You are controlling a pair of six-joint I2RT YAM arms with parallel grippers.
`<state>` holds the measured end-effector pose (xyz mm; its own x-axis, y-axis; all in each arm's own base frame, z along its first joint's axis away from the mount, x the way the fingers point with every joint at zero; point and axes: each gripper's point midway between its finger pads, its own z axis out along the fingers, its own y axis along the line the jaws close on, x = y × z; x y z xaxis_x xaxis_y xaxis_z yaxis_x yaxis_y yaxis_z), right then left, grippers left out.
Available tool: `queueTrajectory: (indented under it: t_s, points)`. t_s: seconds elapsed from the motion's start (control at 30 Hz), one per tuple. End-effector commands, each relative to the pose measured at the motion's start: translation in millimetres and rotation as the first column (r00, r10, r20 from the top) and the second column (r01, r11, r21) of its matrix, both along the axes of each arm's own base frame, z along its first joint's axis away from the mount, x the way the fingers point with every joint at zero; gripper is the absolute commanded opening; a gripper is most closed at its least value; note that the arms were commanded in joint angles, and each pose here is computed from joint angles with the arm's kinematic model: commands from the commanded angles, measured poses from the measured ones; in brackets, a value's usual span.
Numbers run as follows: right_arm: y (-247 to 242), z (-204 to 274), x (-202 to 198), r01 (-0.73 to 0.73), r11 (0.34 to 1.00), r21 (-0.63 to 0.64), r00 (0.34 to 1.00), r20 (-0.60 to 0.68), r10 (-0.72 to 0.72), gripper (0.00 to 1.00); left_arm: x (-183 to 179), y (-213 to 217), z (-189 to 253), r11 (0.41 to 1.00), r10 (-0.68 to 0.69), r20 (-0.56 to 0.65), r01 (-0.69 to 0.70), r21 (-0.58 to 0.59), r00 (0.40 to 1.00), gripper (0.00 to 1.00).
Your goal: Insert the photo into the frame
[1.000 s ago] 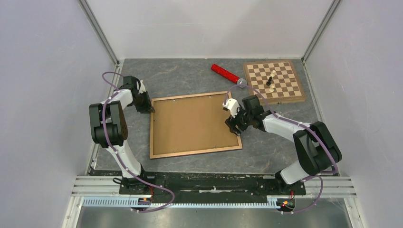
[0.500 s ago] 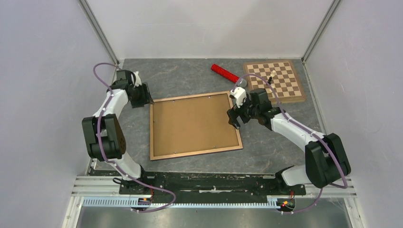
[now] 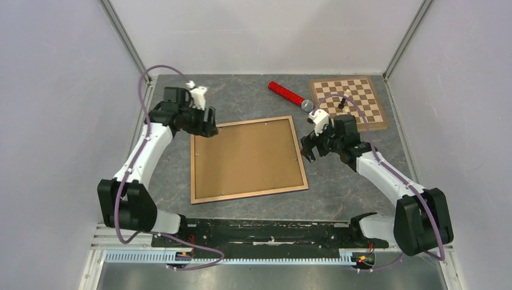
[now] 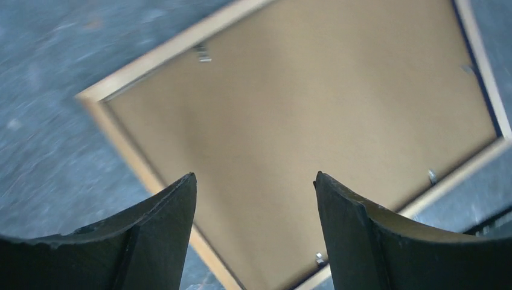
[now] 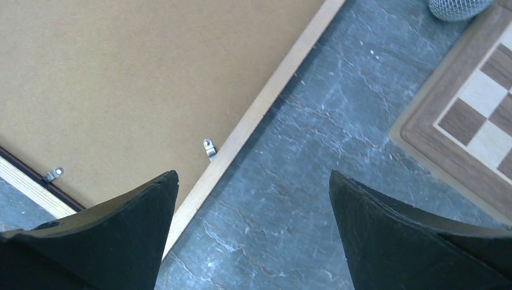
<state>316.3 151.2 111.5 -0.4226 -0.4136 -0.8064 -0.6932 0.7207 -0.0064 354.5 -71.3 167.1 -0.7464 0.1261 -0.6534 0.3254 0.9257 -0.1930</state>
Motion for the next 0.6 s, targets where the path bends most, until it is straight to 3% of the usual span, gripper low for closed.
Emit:
queueTrajectory:
  t_s: [0.0, 0.23, 0.57]
  points:
    - [-8, 11, 1, 0.024, 0.998, 0.062, 0.998, 0.059, -0.027, 0.98, -50, -61, 2, 0.941, -0.337, 0.002, 0.336, 0.041, 0.942, 0.78]
    - [-24, -4, -13, 0.027, 0.993, 0.113, 0.998, 0.047, -0.033, 0.98, -104, -133, -27, 0.785, -0.603, -0.057, 0.604, 0.136, 0.796, 0.80]
    - [-75, 2, -1, 0.172, 0.972, 0.160, 0.981, 0.058, -0.183, 0.98, -158, -187, -81, 0.555, -0.771, -0.181, 0.784, 0.278, 0.610, 0.76]
